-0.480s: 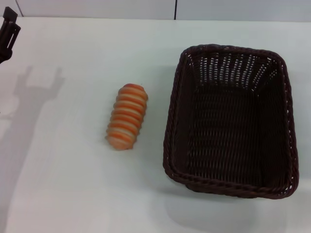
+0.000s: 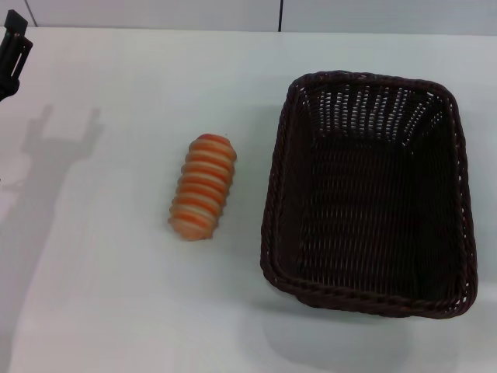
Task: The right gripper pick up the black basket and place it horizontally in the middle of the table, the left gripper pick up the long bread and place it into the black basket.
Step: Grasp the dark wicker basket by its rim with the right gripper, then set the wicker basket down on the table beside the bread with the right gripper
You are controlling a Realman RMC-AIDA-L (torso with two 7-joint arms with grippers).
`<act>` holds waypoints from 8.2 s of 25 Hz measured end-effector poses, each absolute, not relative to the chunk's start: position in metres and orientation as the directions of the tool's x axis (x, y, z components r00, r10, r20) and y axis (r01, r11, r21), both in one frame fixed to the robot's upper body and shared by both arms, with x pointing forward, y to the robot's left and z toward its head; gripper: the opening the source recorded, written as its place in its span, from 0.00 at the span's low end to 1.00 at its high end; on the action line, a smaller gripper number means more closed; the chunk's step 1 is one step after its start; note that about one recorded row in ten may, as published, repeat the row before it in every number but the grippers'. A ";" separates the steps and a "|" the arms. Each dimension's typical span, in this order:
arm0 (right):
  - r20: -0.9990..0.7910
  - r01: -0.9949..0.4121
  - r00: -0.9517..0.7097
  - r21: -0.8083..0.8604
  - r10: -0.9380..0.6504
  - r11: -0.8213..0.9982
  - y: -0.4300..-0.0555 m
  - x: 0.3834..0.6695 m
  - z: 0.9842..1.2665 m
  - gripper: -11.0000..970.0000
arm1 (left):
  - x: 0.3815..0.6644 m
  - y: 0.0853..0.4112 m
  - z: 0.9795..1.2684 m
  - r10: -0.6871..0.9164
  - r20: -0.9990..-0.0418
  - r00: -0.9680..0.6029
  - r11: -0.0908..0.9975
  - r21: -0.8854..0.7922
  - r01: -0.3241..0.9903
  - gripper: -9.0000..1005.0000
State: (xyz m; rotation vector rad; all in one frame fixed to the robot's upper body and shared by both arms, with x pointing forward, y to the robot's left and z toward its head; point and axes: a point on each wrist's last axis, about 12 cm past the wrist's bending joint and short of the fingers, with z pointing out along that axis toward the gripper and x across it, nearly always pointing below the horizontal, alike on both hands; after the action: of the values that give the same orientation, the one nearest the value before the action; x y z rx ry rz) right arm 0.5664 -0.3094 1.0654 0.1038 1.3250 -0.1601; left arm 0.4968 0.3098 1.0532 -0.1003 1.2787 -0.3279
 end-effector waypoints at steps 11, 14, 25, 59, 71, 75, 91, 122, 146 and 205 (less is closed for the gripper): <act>-0.971 0.164 0.229 -0.023 -0.061 0.986 -0.308 0.566 1.064 0.81 | 0.497 0.310 1.053 -0.295 -0.922 0.250 0.949 -0.254 0.186 0.86; -0.975 0.160 0.216 -0.020 -0.055 0.987 -0.306 0.567 1.063 0.81 | 0.498 0.309 1.053 -0.296 -0.922 0.249 0.949 -0.254 0.186 0.86; -0.989 0.209 -0.028 -0.146 -0.143 0.967 -0.298 0.597 1.105 0.81 | 0.497 0.310 1.055 -0.298 -0.919 0.258 0.948 -0.254 0.190 0.86; -0.977 0.023 -0.212 -0.008 -0.003 1.000 -0.316 0.603 1.154 0.81 | 0.501 0.306 1.060 -0.303 -0.912 0.277 0.945 -0.250 0.211 0.86; -0.869 -0.017 -0.417 -0.284 -0.265 0.959 -0.303 0.590 1.194 0.81 | 0.504 0.306 1.064 -0.301 -0.908 0.290 0.945 -0.243 0.219 0.86; -0.825 -0.073 -0.477 -0.307 -0.304 0.949 -0.284 0.581 1.203 0.81 | 0.505 0.305 1.065 -0.302 -0.907 0.292 0.944 -0.242 0.225 0.86; -0.726 -0.188 -0.647 -0.145 -0.234 0.971 -0.200 0.546 1.222 0.81 | 0.497 0.323 1.063 -0.304 -0.901 0.311 0.951 -0.266 0.159 0.86; -0.452 -0.085 -0.887 -0.049 -0.098 0.995 -0.187 0.529 1.209 0.80 | 0.498 0.340 1.061 -0.292 -0.906 0.307 0.956 -0.272 0.108 0.86; -0.427 -0.068 -0.903 0.019 -0.053 0.997 -0.183 0.535 1.180 0.79 | 0.494 0.342 1.059 -0.291 -0.906 0.308 0.957 -0.275 0.094 0.86; -0.845 -0.429 -0.425 -0.127 -0.324 0.894 -0.172 0.540 1.218 0.19 | 0.482 0.348 1.060 -0.303 -0.891 0.339 0.953 -0.293 0.082 0.86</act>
State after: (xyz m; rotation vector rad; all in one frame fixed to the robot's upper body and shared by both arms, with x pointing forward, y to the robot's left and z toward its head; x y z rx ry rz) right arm 0.5401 -0.1723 1.2182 -0.5436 2.0483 0.1308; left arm 0.4822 0.3484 1.0600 -0.2093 1.2009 -0.2529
